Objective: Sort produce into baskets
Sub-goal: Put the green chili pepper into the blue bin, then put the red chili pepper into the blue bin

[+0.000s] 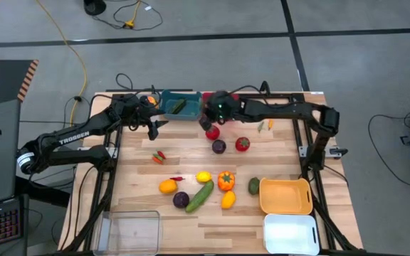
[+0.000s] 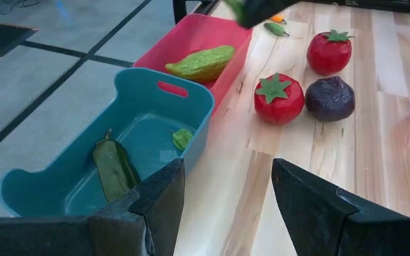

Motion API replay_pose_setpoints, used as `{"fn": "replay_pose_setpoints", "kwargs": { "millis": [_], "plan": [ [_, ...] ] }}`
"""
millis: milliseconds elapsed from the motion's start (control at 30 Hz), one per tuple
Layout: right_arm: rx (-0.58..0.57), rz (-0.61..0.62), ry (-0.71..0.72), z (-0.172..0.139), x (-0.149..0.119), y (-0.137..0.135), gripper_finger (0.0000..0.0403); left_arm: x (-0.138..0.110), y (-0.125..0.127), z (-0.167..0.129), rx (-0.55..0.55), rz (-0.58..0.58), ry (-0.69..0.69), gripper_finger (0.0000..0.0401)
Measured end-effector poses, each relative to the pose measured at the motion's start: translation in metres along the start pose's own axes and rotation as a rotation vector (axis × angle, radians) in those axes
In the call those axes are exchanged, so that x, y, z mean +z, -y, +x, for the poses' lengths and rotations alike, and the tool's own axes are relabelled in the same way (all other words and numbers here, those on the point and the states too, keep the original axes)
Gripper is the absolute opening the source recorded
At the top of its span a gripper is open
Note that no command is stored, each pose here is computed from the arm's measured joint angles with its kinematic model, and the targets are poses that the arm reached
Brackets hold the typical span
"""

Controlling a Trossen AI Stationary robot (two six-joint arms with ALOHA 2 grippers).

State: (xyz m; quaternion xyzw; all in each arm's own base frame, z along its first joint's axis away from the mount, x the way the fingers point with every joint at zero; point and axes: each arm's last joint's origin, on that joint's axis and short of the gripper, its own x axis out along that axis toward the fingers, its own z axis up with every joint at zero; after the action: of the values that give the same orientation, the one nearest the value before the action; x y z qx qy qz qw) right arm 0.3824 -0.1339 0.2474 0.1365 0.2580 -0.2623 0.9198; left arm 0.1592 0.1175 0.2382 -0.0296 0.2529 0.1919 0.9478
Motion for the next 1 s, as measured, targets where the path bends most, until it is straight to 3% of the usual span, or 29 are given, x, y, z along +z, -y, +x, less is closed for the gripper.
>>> {"fn": "replay_pose_setpoints", "kwargs": {
  "millis": [233, 467, 667, 1000],
  "plan": [
    [0.055, 0.007, 0.172, 0.047, -0.004, 0.013, 0.0053, 0.000, 0.000, 0.000, 0.002, -0.001, -0.001, 0.0199],
    [0.072, 0.025, 0.181, 0.069, -0.014, 0.023, 0.0054, 0.000, -0.002, 0.000, 0.059, -0.018, -0.012, 0.0199],
    [0.127, 0.023, 0.178, 0.070, -0.011, 0.026, 0.0071, -0.001, -0.002, 0.000, 0.067, -0.017, -0.022, 0.0199],
    [0.122, 0.026, 0.175, 0.070, -0.010, 0.029, 0.0138, -0.002, -0.002, 0.000, 0.065, 0.020, -0.025, 0.0199]
  ]
}}
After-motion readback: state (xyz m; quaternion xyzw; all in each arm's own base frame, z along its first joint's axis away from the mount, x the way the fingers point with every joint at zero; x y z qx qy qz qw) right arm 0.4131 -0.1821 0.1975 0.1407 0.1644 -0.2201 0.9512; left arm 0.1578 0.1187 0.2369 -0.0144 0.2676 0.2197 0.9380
